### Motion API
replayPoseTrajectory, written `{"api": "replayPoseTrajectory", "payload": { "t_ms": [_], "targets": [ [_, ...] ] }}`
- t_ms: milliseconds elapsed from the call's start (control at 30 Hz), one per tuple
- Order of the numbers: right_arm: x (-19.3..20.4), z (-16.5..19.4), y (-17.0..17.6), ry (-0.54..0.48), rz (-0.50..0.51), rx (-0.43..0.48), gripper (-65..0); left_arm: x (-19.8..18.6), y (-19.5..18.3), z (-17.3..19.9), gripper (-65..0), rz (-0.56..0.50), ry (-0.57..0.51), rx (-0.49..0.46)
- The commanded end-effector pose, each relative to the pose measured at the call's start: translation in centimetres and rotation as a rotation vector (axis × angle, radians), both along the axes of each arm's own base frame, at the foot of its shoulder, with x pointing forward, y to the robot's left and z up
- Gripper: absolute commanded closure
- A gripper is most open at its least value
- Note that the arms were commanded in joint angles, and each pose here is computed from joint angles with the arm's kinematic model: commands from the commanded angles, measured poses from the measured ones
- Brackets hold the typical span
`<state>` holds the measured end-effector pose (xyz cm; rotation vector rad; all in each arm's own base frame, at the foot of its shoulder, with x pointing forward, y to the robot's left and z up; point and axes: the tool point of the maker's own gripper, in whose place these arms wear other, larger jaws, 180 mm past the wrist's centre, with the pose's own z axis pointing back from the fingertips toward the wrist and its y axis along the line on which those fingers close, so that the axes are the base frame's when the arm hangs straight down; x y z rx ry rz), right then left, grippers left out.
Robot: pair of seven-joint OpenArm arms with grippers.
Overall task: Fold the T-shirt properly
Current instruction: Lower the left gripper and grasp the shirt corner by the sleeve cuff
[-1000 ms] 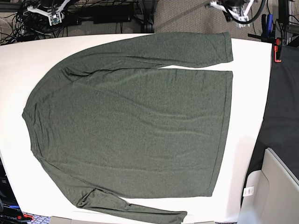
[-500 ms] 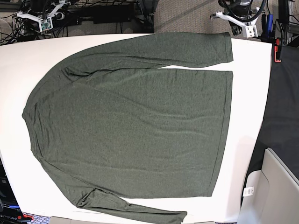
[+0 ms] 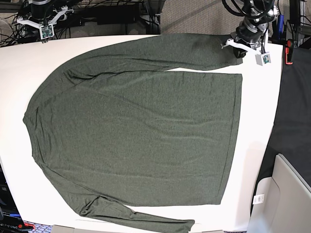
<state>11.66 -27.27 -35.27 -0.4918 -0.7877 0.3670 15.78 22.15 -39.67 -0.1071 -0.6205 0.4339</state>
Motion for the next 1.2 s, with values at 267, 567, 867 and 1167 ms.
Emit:
{"api": "replayPoseTrajectory", "payload": {
  "t_ms": [267, 567, 867, 1167],
  "targets": [
    [1.4, 1.3, -0.1, -0.060, 0.010, -0.018, 0.0, 0.1, 0.1, 1.9, -4.5, 0.014, 0.013, -0.096],
    [2.2, 1.7, -0.1, -0.085, 0.009, -0.018, 0.0, 0.6, -0.2, 2.8, -3.5, 0.002, -0.025, -0.161],
    [2.3, 1.7, -0.1, -0.088, 0.009, -0.018, 0.0, 0.9, 0.4, 3.3, -21.6, -0.012, -0.034, -0.163],
    [2.5, 1.8, -0.1, -0.094, 0.009, -0.018, 0.0, 0.5, 0.8, 2.4, -28.4, -0.002, -0.008, -0.165]
  ]
}}
